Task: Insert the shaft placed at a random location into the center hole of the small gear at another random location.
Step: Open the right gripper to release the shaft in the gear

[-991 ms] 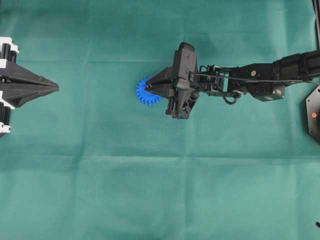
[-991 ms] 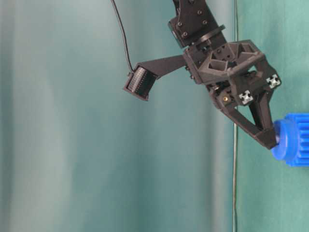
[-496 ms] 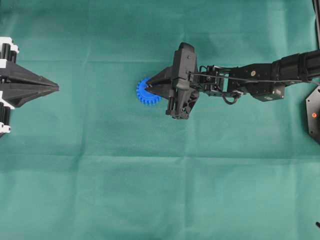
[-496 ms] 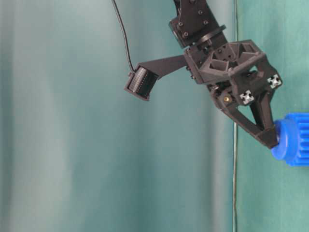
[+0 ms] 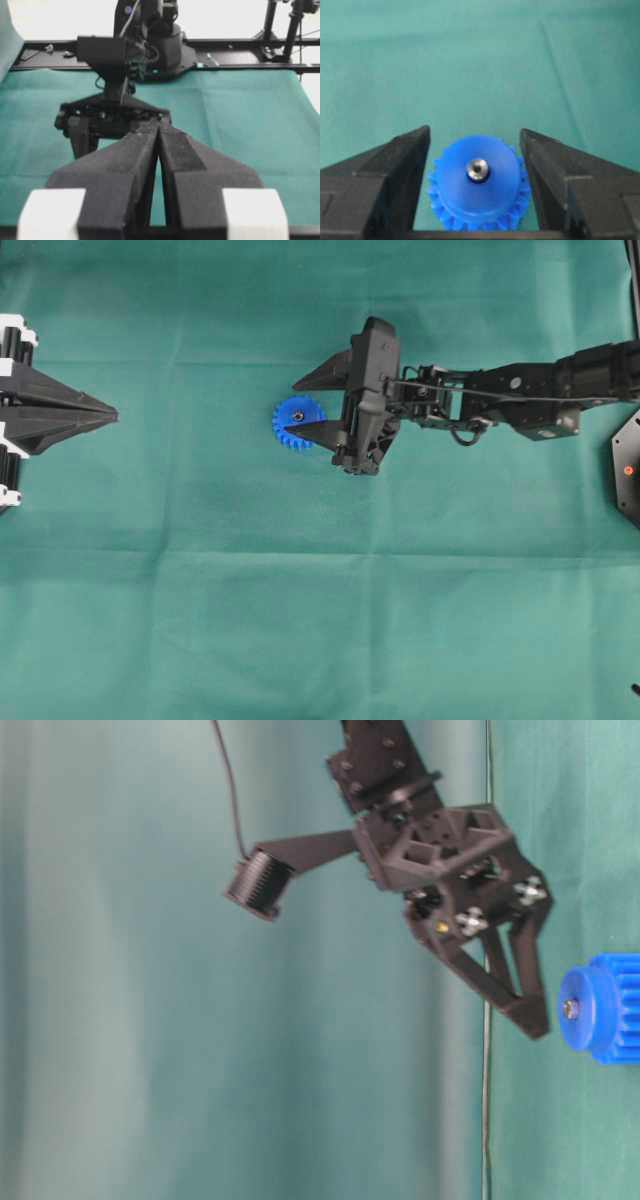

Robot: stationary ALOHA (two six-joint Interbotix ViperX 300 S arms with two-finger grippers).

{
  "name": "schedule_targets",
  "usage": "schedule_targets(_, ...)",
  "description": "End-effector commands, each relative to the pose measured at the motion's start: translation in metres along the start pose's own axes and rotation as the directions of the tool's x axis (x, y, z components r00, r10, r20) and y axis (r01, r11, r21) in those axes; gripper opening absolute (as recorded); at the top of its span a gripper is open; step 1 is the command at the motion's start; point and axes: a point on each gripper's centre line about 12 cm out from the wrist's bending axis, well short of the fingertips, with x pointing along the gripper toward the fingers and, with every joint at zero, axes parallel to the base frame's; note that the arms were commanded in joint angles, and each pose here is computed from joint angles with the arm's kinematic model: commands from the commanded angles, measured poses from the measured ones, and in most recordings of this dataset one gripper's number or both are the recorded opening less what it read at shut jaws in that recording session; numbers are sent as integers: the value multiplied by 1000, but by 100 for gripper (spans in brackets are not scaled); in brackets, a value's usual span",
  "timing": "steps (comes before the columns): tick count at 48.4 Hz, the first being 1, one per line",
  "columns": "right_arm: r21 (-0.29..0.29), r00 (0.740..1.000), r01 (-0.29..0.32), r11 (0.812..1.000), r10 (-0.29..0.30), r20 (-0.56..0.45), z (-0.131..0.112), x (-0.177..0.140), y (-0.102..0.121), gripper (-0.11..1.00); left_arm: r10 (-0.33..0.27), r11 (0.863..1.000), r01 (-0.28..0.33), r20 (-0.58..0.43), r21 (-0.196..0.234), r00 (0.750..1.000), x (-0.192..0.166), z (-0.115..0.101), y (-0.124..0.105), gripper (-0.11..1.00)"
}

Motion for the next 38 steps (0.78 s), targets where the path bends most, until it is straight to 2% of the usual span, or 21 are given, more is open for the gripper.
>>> schedule_targets(1, 20, 997, -4, 1000, 3, 72, 24, -11, 1, 72, 0, 1000, 0, 26, 2, 1000, 2, 10, 0, 0)
schedule_targets(11, 21, 996, -5, 1000, 4, 86, 28, -25, 1, 72, -2, 1000, 2, 26, 2, 1000, 2, 10, 0, 0)
schedule_targets(38, 21, 999, -3, 1000, 3, 43, 10, -44, 0, 72, 0, 1000, 0, 26, -2, 1000, 2, 10, 0, 0)
